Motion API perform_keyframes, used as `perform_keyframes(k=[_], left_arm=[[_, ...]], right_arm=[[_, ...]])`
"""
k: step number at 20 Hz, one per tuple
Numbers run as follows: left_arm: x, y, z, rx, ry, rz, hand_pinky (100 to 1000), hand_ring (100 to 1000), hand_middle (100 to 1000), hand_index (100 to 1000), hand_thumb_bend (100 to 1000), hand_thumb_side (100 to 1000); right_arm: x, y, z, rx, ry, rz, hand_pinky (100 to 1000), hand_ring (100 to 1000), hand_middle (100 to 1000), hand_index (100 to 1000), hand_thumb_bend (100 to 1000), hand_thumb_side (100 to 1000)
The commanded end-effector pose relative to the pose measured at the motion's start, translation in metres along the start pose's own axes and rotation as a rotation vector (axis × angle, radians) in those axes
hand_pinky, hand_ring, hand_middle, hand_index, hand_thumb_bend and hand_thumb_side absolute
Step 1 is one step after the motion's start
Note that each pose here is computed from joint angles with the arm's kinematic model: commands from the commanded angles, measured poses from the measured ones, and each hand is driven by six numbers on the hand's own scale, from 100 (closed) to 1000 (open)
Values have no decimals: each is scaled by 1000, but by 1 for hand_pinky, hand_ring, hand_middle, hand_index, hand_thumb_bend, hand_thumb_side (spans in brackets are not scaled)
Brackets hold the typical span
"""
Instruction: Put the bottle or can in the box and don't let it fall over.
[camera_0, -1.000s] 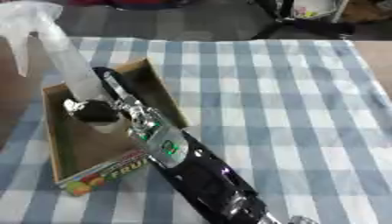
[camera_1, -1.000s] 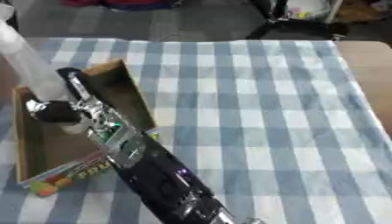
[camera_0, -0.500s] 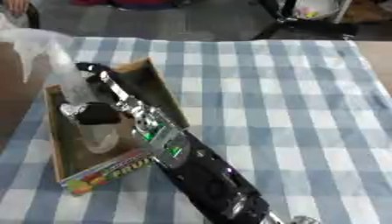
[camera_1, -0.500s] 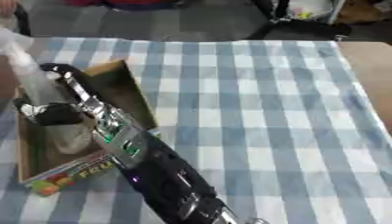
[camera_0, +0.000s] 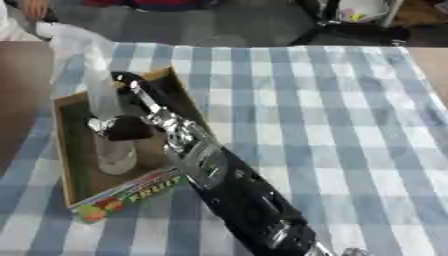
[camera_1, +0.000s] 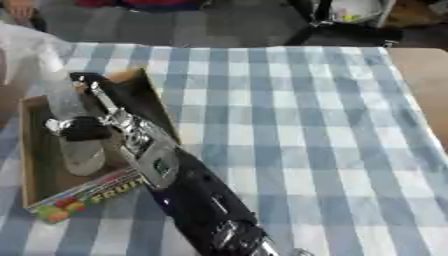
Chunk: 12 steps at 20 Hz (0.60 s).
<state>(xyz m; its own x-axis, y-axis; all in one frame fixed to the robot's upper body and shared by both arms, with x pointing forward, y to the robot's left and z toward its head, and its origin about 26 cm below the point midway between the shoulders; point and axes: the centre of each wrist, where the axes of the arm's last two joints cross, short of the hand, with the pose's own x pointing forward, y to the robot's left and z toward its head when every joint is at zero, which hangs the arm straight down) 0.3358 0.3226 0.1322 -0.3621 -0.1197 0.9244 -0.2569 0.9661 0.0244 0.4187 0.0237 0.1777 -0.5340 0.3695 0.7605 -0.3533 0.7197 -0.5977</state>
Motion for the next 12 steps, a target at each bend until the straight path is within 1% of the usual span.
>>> perform_keyframes(k=[1,2,3,4,8,12], left_arm=[[7,8,-4,2,-26,-30,866,534,711,775,742,543],[7,9,-3,3,-24,-32,866,534,711,775,742,543],[7,9,-3,4,-23,-33,866,534,711,775,743,543],[7,10,-3,5,-23,-35,866,534,711,775,743,543],[6,12,-2,9,-19,-42,866,534,711,774,743,542],[5,14,-2,16,-18,-46,866,534,710,774,743,542]], right_arm=[[6,-16,0,-30,-16,-13,833,880,929,915,344,359],[5,-20,1,-35,-13,-18,833,880,929,915,343,360],[4,-24,2,-43,-11,-21,832,880,929,915,310,374],[4,-28,3,-52,-11,-24,832,879,929,915,342,360],[2,-43,9,-83,-10,-32,830,878,928,914,342,358],[1,-63,16,-119,-15,-32,825,873,925,909,345,350]])
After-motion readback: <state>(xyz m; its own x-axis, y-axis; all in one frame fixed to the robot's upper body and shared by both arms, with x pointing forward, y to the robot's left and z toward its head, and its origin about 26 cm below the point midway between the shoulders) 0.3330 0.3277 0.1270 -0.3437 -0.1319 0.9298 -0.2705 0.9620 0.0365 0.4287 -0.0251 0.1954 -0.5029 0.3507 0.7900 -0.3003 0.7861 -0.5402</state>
